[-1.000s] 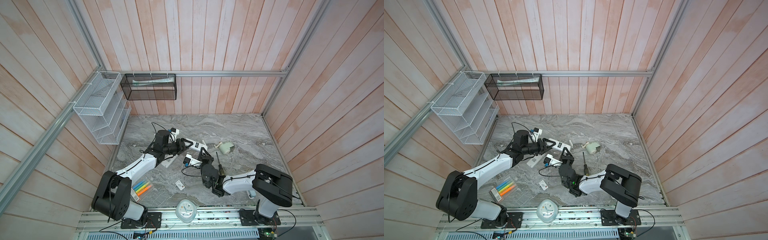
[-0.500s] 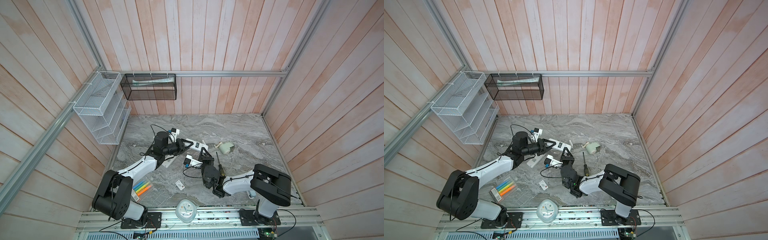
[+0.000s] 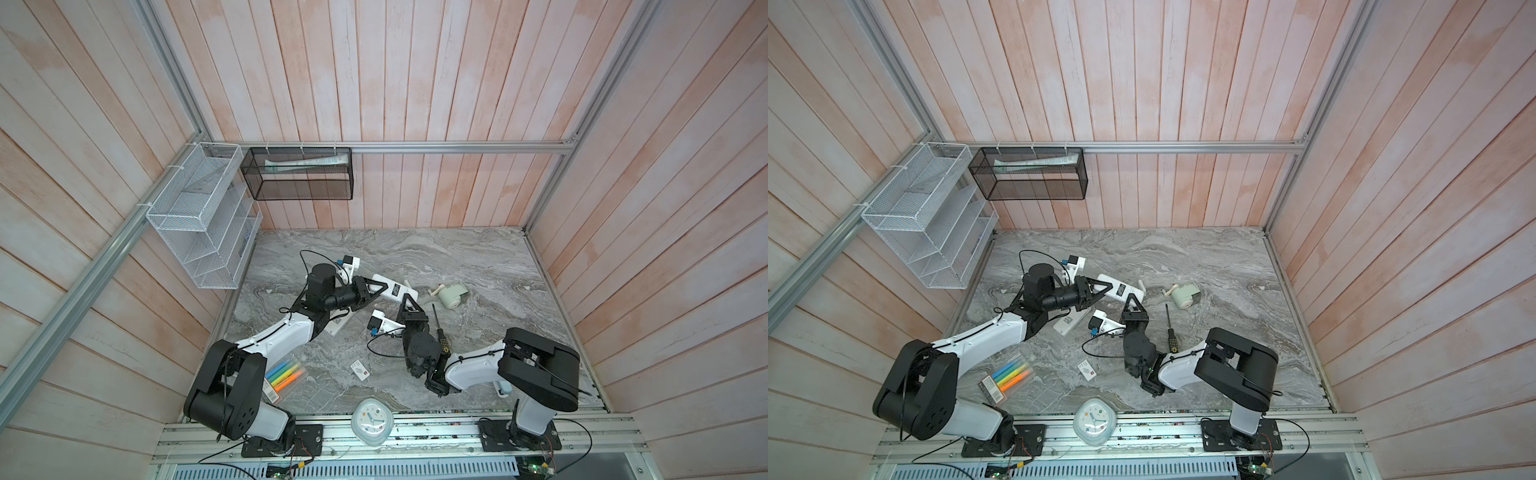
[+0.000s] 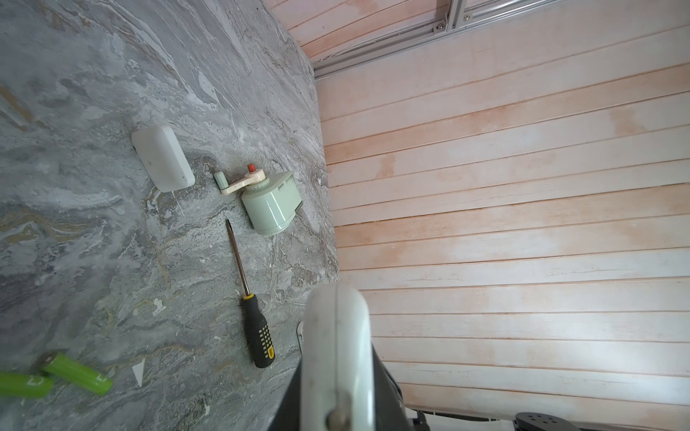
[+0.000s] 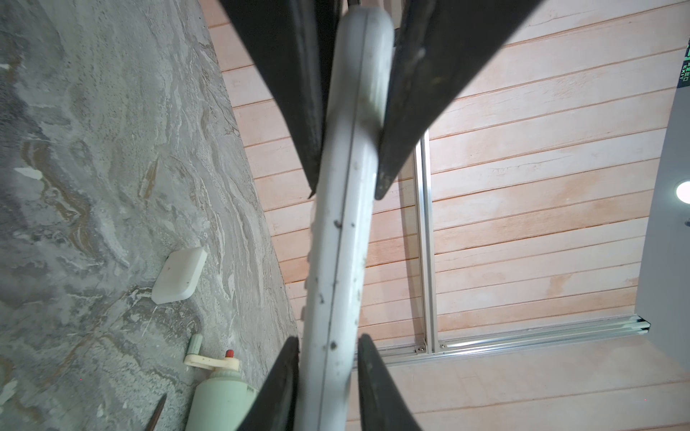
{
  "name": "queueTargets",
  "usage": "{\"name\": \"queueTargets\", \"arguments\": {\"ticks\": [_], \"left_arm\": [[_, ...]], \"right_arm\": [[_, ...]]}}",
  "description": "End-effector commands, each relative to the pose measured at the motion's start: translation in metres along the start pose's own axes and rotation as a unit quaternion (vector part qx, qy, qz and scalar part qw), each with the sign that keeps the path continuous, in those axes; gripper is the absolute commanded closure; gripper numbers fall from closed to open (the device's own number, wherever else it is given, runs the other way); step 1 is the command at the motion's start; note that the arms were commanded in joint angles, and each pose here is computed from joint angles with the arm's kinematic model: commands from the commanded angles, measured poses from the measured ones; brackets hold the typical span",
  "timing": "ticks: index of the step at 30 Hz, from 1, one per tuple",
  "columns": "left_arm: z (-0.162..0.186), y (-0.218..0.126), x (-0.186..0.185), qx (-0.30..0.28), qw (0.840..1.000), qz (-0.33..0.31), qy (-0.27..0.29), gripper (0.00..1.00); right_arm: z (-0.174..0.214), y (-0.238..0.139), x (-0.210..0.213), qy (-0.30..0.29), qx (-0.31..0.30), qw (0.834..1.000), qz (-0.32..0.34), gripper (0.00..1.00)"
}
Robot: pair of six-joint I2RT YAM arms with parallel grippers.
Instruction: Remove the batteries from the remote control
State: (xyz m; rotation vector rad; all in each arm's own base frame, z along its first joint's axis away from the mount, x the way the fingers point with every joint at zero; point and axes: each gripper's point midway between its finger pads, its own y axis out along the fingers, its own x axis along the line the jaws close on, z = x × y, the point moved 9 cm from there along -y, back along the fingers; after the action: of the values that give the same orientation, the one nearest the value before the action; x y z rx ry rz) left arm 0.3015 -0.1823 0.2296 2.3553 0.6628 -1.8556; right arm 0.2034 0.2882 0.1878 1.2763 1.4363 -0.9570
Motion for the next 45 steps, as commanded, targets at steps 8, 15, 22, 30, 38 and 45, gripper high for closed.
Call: {"name": "queueTargets", "arguments": {"ticks": [8, 15, 22, 30, 38, 45], "left_arm": [[0.005, -0.001, 0.01, -0.001, 1.0, -0.016, -0.017, 0.92], [0.004, 0.0, 0.008, -0.005, 1.0, -0.007, -0.022, 0.93], [-0.002, 0.001, 0.014, -0.017, 0.999, -0.012, -0.029, 0.93], [-0.015, 0.0, 0.023, -0.034, 0.999, -0.028, -0.028, 0.93], [-0.018, 0.002, 0.033, -0.042, 0.998, -0.047, -0.014, 0.94], [-0.014, 0.001, 0.035, -0.03, 0.998, -0.055, 0.024, 0.94]], "right_arm": [[-0.002, -0.003, -0.011, 0.034, -0.009, 0.999, 0.025, 0.65], [-0.002, -0.005, -0.01, 0.033, -0.017, 0.999, 0.025, 0.5], [-0.005, -0.015, -0.004, 0.031, -0.043, 0.999, -0.013, 0.36], [0.001, -0.027, 0.003, 0.116, -0.061, 0.982, -0.139, 0.29], [0.012, -0.042, 0.012, 0.192, -0.052, 0.948, -0.247, 0.29], [0.016, -0.041, -0.003, 0.301, -0.064, 0.883, -0.354, 0.28]]}}
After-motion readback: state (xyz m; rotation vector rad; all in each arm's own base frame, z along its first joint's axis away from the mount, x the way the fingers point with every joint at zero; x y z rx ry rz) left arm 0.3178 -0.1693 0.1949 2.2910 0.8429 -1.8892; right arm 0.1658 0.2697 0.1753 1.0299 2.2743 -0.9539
